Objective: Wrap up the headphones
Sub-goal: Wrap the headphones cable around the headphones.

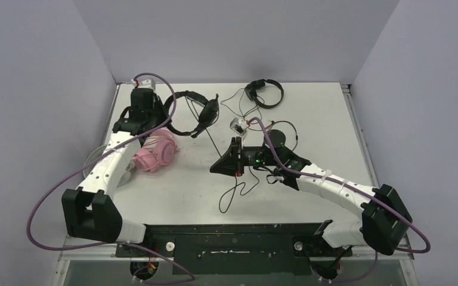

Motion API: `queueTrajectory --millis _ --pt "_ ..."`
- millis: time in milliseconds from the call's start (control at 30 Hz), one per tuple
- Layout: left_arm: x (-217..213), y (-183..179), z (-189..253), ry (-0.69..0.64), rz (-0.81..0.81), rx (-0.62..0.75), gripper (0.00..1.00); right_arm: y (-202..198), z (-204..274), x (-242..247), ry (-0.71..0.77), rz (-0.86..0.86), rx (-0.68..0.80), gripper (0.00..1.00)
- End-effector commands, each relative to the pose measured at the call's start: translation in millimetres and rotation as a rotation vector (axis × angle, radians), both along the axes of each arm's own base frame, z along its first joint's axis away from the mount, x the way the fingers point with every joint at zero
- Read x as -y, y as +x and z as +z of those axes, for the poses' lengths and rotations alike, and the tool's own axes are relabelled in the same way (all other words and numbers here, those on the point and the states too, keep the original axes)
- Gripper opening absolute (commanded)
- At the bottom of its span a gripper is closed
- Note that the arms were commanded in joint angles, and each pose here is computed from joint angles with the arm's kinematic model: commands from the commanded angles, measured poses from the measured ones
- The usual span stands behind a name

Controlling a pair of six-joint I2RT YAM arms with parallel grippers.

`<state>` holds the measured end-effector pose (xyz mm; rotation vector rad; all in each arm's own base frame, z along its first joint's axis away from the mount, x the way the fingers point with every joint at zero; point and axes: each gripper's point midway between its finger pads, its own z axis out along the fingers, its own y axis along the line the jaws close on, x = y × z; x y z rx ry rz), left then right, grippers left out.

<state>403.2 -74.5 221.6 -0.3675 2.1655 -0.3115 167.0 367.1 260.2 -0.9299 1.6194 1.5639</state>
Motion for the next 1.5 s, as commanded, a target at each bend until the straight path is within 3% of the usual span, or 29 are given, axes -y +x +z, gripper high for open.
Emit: queueTrajectory --millis 0,167,567,767,1033,1467 --pt "-11.7 29.2 35.6 0.165 0.1 0.211 0.0 -10.8 32.7 -2.3 0.015 0.057 0.031 0.06" --pt "12.1 17.9 30.0 0.363 0.017 0.22 0.0 13.3 31.1 -11.9 -0.051 0.032 0.008 0.08" --pt "53.6 -16.5 27.7 0.615 -0.317 0.319 0.0 82.3 28.8 16.2 -0.08 -0.036 -0.098 0.09" --pt "71.8 -32.7 12.1 0.745 -0.443 0.271 0.0 94.1 -0.3 22.1 -0.252 -0.01 -0.111 0.09" --pt "87.8 -39.8 -3.1 0.813 -0.533 0.226 0.0 122.8 -32.5 45.2 -0.515 -0.103 -0.04 0.06" --pt "114.7 -60.4 -26.4 0.71 -0.682 0.171 0.0 157.0 -40.6 80.4 -0.62 -0.255 0.017 0.09"
